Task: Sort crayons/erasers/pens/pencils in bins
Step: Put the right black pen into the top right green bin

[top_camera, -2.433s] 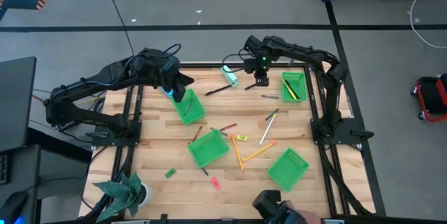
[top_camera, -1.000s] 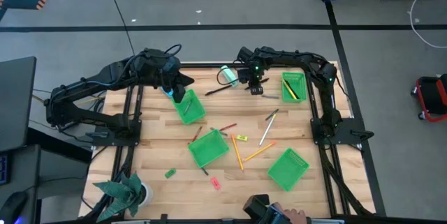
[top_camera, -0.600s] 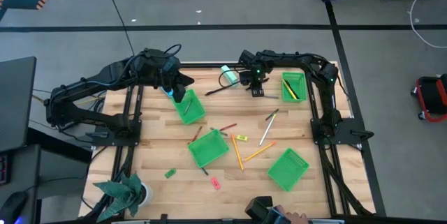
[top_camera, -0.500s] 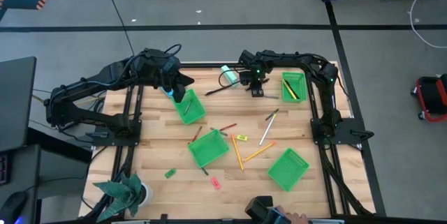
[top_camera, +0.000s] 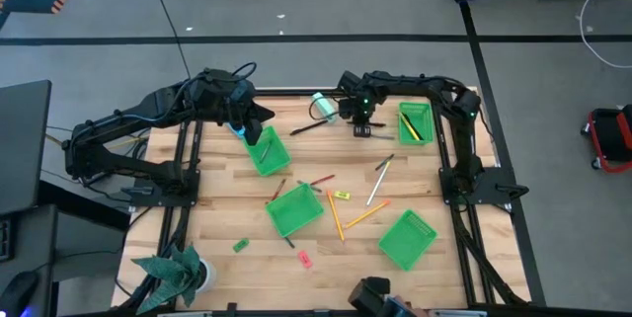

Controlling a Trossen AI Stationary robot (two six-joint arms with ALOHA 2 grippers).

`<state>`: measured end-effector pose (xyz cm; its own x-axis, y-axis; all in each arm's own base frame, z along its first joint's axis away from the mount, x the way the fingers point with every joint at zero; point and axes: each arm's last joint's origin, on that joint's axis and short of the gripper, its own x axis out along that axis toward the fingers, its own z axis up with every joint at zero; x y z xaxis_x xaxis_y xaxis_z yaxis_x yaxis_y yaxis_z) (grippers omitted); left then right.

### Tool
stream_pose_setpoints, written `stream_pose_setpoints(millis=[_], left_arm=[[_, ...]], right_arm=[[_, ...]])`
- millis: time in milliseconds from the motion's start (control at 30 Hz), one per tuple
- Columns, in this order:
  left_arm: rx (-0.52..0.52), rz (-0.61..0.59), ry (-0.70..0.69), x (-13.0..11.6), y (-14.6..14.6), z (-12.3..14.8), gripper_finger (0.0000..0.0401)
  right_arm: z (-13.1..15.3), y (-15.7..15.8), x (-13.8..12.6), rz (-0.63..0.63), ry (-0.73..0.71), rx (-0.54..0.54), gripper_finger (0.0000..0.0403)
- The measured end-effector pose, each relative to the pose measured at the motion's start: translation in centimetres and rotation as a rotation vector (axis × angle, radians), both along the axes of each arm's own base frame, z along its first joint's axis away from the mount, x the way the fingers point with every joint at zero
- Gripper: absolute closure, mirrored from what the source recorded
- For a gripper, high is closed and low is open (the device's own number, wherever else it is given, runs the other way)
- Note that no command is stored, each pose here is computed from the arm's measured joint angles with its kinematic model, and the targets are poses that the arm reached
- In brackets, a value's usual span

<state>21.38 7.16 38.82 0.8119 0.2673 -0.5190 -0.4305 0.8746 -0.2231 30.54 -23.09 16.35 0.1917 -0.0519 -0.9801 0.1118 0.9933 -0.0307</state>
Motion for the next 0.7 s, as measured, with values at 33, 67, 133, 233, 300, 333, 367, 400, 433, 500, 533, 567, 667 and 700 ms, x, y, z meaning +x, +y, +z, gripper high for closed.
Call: stream_pose_setpoints(millis=[33, 67, 133, 233, 300, 333, 367, 400, 433, 500, 533, 567, 667, 700], left_arm=[[0.006, -0.003, 0.001, 0.0, 0.0, 0.0, 0.0377], [0.011, -0.006, 0.002, 0.0, 0.0, 0.0, 0.0379], [0.016, -0.009, 0.003, 0.0, 0.0, 0.0, 0.0383], [0.035, -0.016, 0.008, 0.0, 0.0, 0.0, 0.0384], [0.068, -0.031, 0.019, 0.0, 0.0, 0.0, 0.0382], [0.082, -0.038, 0.022, 0.0, 0.0, 0.0, 0.0380], [0.097, -0.043, 0.025, 0.0, 0.1, 0.1, 0.0378], [0.107, -0.043, 0.025, 0.0, 0.2, 0.1, 0.0376], [0.113, -0.042, 0.023, 0.0, 0.2, 0.1, 0.0375], [0.117, -0.033, 0.017, 0.0, 0.4, 0.2, 0.0372], [0.118, -0.029, 0.014, 0.0, 0.5, 0.2, 0.0371], [0.120, -0.027, 0.010, 0.0, 0.5, 0.3, 0.0370], [0.122, -0.023, 0.006, 0.0, 0.6, 0.3, 0.0370], [0.122, -0.023, 0.005, 0.0, 0.6, 0.3, 0.0372]], right_arm=[[0.8, 0.0, -0.2, -0.031, -0.016, -0.005, 0.0368], [1.6, 0.0, -0.4, -0.061, -0.031, -0.009, 0.0368], [2.9, 0.1, -0.9, -0.134, -0.060, -0.013, 0.0367], [5.4, 0.2, -1.7, -0.276, -0.129, -0.018, 0.0367], [7.2, 0.3, -2.5, -0.380, -0.181, -0.019, 0.0367], [7.9, 0.3, -2.8, -0.423, -0.202, -0.017, 0.0367], [8.5, 0.3, -3.2, -0.464, -0.220, -0.015, 0.0367], [9.2, 0.4, -3.7, -0.505, -0.233, -0.011, 0.0367], [9.9, 0.4, -4.3, -0.544, -0.242, -0.014, 0.0366], [11.0, 0.5, -5.5, -0.624, -0.243, -0.017, 0.0366], [11.4, 0.5, -6.2, -0.660, -0.230, -0.012, 0.0366], [11.7, 0.5, -6.9, -0.694, -0.215, -0.007, 0.0366], [12.4, 0.4, -8.9, -0.789, -0.178, 0.017, 0.0366], [12.6, 0.4, -9.5, -0.815, -0.161, 0.027, 0.0366]])
